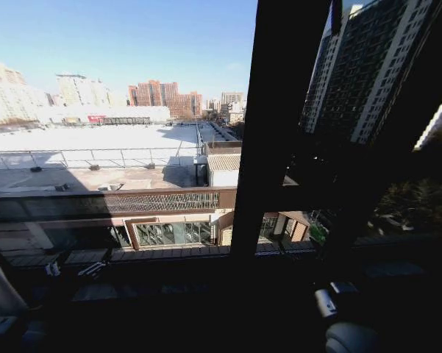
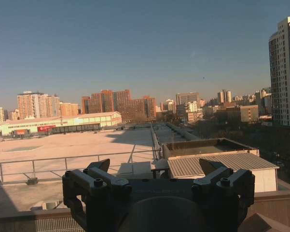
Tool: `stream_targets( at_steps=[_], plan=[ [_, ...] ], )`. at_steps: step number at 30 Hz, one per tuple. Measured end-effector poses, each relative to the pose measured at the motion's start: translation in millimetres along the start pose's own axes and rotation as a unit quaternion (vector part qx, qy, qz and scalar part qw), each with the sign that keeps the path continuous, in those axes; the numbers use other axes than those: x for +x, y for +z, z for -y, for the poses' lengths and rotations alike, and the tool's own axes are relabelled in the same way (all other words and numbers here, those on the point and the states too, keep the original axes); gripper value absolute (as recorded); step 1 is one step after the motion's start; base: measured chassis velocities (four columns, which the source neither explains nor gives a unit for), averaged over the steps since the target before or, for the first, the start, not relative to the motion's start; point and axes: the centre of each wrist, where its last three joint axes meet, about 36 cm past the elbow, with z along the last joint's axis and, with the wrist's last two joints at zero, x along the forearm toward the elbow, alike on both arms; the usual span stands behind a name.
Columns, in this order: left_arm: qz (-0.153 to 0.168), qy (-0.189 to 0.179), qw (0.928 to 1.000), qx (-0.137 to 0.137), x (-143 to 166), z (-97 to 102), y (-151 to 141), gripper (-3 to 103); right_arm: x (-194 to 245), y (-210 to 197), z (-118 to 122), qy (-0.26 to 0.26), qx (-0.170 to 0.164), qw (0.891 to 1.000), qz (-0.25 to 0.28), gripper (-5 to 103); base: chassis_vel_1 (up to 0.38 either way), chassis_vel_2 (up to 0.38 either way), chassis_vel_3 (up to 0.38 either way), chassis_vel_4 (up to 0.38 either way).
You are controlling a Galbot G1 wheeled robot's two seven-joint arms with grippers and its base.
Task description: Open the curtains by pulling them apart, changing their state from closed to fully open.
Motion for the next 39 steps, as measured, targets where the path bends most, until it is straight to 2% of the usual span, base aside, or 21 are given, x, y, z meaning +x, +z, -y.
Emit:
stream_targets(
  at_steps=[21, 29, 39],
  plan=[
    [-0.003, -0.001, 1.0, 0.001, 0.5, 8.4, 6.1, 100, -8.0, 1.7, 1.6, 0.012, -0.001, 1.0, -0.002, 100, -0.269, -0.443, 0.26, 0.436],
    [-0.004, -0.003, 1.0, 0.002, 1.7, 9.0, 7.5, 100, -7.1, 2.4, 1.3, 0.014, -0.002, 1.0, -0.005, 100, -0.092, -0.401, 0.101, 0.424],
    [-0.003, -0.008, 1.0, 0.003, 3.1, 8.7, 8.5, 100, -6.5, -0.2, 1.6, 0.015, 0.001, 1.0, -0.002, 100, 0.051, -0.345, -0.071, 0.341]
  ],
)
